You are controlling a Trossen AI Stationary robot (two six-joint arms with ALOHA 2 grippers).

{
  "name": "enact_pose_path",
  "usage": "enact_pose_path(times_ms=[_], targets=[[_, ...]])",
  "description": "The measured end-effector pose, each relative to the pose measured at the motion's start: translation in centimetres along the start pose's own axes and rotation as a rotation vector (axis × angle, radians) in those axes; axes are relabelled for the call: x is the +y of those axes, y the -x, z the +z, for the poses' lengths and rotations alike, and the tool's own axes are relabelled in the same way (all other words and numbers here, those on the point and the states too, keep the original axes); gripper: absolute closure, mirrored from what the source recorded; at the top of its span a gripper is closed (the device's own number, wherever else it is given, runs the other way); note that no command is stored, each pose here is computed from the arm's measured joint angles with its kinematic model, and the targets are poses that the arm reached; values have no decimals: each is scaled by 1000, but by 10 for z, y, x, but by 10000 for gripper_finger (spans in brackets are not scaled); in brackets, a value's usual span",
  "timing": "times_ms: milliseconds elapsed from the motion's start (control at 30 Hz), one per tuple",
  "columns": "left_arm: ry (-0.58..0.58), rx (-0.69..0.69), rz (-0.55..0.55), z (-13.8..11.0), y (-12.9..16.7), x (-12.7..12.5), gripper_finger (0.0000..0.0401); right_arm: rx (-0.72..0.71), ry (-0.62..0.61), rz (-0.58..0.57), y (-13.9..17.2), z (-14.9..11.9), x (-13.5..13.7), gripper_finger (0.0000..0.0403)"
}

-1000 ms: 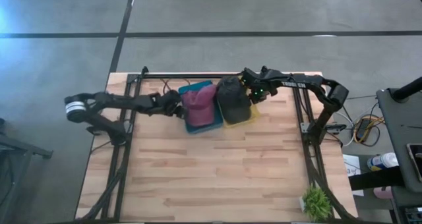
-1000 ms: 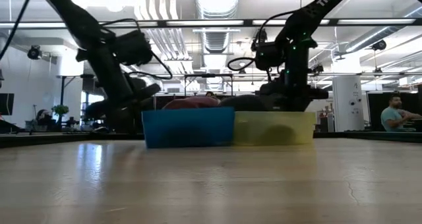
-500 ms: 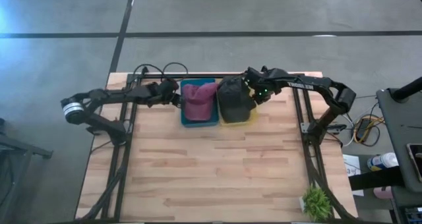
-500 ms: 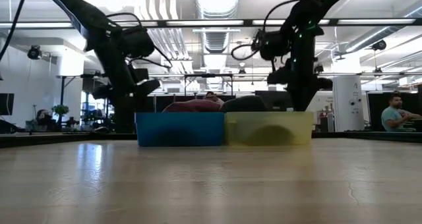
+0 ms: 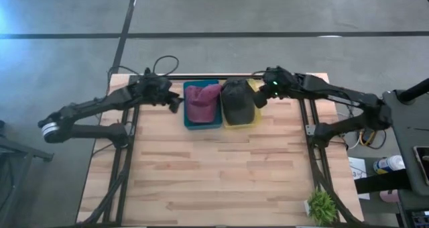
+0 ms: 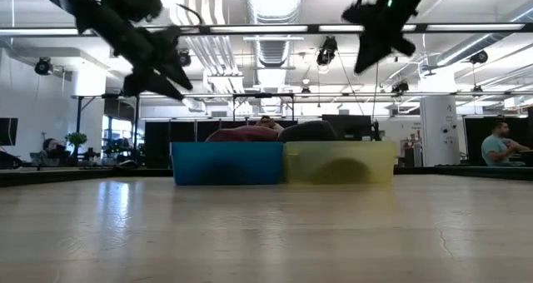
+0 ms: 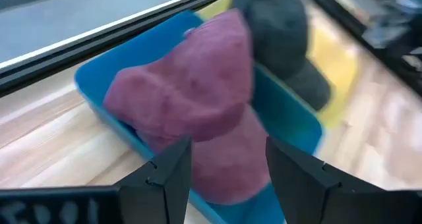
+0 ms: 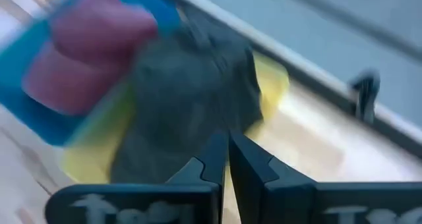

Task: Pick & Place hat
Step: Return to Home Position

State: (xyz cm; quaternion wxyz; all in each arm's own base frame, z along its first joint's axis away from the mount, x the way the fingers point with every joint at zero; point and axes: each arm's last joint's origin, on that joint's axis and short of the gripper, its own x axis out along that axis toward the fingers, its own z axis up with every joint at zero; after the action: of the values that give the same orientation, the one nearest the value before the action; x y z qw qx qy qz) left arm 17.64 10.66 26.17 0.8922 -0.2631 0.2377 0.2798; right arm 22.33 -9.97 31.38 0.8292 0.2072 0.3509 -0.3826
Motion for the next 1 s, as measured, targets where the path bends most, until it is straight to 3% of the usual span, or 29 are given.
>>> enact_pose_path(times_ms=[100, 167, 233, 400, 533, 767, 933, 1000], targets=[[-2, -22, -25, -2, 18, -1, 215, -139, 60, 50, 25, -6, 14, 385], [104, -11, -22, -6, 32, 0, 215, -218, 86, 67, 39, -12, 22, 385], [131, -29, -61, -7, 43, -2, 215, -273, 96, 52, 53, -18, 26, 385], [12, 18, -398, -17, 70, -11, 215, -316, -94, 193, 82, -28, 32, 385], [-80, -13, -579, -22, 93, -16, 215, -271, -28, 397, 97, -41, 47, 385], [-176, -122, -732, -46, 117, -11, 215, -300, -40, 572, 91, -78, 75, 385], [-205, -220, -1021, -63, 122, -9, 215, -400, -95, 683, 68, -105, 82, 385], [-189, -270, -1082, -71, 118, -5, 215, -460, -108, 732, 59, -114, 82, 385]])
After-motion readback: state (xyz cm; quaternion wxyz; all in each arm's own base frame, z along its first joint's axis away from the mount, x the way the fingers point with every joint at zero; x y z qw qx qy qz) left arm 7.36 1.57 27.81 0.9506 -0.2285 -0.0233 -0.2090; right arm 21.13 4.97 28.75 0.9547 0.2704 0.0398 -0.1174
